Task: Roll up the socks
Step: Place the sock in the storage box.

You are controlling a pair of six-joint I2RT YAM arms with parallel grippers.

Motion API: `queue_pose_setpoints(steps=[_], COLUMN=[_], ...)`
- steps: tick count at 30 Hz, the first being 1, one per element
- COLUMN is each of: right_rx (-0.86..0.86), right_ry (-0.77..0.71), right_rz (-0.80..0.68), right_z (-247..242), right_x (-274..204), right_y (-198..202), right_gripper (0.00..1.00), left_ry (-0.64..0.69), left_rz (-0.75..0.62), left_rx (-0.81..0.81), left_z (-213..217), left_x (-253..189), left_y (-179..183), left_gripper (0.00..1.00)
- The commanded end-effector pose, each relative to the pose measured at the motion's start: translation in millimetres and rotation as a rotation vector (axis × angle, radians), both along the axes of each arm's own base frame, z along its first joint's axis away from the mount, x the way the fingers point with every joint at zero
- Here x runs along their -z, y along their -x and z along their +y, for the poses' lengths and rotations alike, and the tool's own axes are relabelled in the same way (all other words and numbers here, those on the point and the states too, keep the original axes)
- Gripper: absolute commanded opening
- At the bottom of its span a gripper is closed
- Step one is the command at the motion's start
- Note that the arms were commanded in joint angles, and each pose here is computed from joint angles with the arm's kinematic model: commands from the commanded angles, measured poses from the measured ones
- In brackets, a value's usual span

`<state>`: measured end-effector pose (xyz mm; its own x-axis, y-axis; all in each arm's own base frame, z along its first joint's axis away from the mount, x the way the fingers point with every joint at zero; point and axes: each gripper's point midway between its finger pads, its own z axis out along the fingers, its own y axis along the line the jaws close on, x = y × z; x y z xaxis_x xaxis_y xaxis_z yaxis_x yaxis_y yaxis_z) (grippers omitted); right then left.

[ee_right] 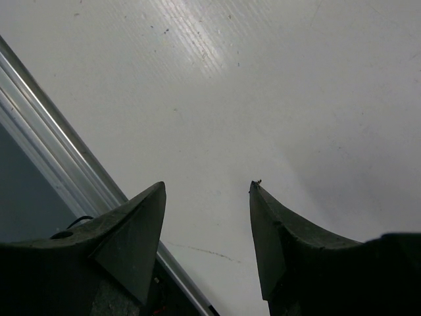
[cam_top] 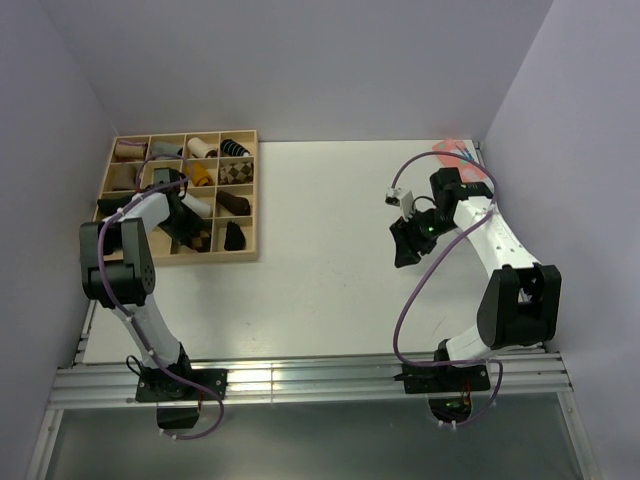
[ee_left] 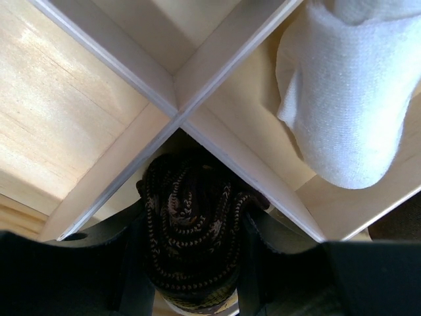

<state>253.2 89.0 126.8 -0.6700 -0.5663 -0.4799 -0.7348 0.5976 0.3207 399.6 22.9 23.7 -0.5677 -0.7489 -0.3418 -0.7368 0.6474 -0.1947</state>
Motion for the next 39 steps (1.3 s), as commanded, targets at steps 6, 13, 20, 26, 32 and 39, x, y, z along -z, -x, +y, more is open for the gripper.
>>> queue_pose_setpoints(steps=[6, 13, 20, 26, 32, 39], right_rx=[-0.004, -0.002, -0.005, -0.006, -0.008, -0.007], right_ry=[0.022, 0.024, 0.034, 0.039, 0.050, 0.040], right_rz=[-0.021, -0.015, -0.014, -0.004, -0.009, -0.010], right_z=[-5.5, -6.1, -7.8, -8.2, -10.5, -8.9], right_x=[-3.1, -2.0, 0.3, 5.9, 6.4, 2.3], right_y=[0.3, -0.8, 0.8, 0.9, 1.6, 0.9], right_gripper=[0.61, 0.61, 0.61, 0.61, 0.61, 0.61], left_ry=[0.075, 0.149, 0.168, 0.153, 0.105, 0.073], left_rz=[0.155, 0.240, 0.297, 0.283, 0.222, 0.166], left_rx=[0.114, 0.208, 0.240, 0.195, 0.163, 0.150], left_z=[-17.5, -31.4, -37.0, -35.4, -26.9, -21.7], left_x=[46.0, 53.0, 56.9, 58.5, 35.9, 6.4], left_y=[23.4, 40.1, 55.7, 53.4, 42.0, 30.0], left_gripper=[0.00, 0.01, 0.00, 0.16, 0.36, 0.41])
